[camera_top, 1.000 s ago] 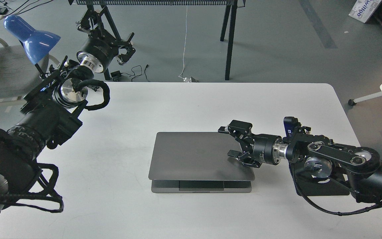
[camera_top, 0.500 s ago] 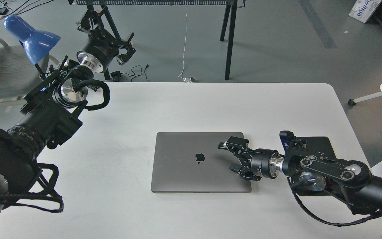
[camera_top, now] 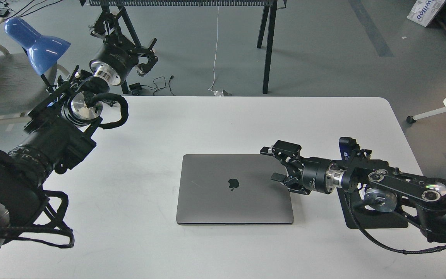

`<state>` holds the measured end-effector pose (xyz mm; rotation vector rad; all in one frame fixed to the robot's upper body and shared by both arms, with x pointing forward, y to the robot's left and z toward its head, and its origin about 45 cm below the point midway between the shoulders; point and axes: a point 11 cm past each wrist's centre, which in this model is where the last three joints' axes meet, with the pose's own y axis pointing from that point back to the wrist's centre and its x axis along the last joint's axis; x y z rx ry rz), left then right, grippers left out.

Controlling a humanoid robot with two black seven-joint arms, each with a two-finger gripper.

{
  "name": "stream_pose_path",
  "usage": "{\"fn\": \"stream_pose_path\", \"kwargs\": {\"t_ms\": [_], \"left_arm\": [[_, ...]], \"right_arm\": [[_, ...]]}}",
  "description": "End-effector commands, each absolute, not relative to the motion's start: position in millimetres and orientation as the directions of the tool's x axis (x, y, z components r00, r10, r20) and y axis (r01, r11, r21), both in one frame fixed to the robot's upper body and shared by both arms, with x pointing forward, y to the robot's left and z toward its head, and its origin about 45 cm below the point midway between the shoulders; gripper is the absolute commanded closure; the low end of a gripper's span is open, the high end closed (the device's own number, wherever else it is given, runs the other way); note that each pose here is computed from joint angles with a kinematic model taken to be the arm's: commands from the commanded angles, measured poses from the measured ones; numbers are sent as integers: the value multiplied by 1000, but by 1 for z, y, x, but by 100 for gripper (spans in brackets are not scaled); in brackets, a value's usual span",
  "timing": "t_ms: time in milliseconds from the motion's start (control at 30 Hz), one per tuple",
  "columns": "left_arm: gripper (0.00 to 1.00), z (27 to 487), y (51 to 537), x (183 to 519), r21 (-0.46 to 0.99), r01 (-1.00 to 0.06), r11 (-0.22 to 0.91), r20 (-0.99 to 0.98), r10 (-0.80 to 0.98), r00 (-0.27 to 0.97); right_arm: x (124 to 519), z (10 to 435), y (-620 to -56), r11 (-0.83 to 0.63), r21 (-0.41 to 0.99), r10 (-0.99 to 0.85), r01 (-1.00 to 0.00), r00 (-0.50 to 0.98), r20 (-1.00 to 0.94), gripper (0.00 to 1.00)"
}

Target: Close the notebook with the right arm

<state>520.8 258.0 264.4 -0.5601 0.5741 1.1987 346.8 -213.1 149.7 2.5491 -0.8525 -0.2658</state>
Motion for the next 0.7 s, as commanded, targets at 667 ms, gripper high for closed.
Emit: {"fn": "stream_pose_path", "kwargs": {"t_ms": [667], "left_arm": [[0,264,256,521,-99,-959,267,-680,685,261]], "right_arm": [[465,301,-364,-232,-43,-904,-972,231,-358,0]]}}
